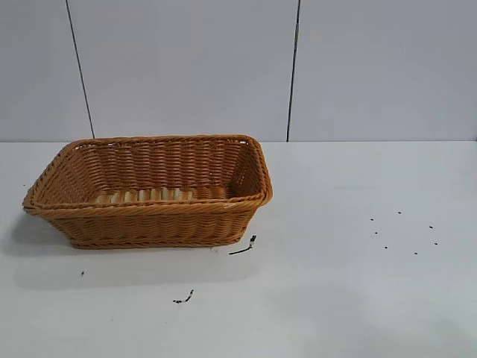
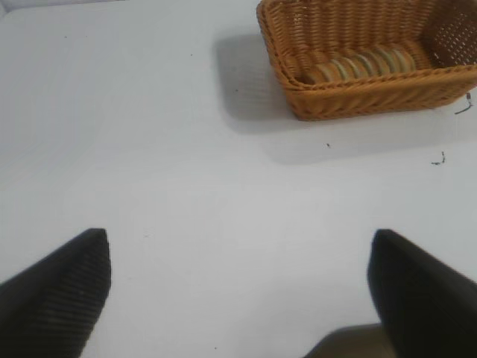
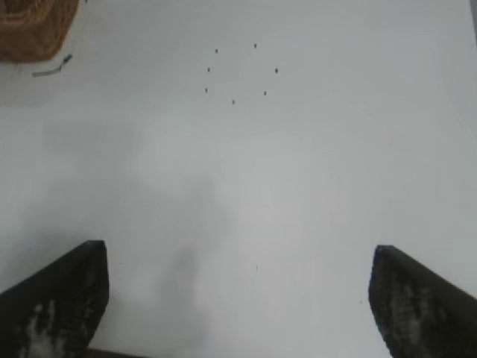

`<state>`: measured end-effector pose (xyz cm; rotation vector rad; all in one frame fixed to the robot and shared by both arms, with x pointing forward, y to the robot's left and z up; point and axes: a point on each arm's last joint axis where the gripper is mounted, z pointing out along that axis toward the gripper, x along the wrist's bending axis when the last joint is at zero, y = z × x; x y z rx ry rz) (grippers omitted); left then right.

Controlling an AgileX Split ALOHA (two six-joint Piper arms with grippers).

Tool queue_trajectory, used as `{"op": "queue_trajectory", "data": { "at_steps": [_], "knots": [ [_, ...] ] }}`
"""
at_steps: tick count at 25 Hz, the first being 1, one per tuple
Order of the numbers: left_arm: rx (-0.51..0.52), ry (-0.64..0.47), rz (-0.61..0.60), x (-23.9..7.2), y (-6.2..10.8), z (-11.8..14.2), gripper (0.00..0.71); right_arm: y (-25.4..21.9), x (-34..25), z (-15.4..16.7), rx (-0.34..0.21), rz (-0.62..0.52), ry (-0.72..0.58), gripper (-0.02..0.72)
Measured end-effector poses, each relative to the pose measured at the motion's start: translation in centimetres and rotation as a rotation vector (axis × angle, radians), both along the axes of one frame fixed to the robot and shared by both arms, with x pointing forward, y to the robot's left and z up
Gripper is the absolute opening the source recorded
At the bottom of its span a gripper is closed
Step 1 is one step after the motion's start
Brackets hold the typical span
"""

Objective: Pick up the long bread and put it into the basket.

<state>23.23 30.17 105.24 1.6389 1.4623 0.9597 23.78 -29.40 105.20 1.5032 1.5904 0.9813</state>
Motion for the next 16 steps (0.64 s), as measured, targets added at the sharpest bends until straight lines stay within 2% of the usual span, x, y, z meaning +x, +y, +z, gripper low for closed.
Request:
{"op": "queue_trajectory", "data": {
  "at_steps": [16],
  "knots": [
    [0.0,0.0,0.0,0.0,0.0,0.0,0.696,0.03,-0.24,0.0,0.003,0.002,-0.015,0.652]
  ]
}}
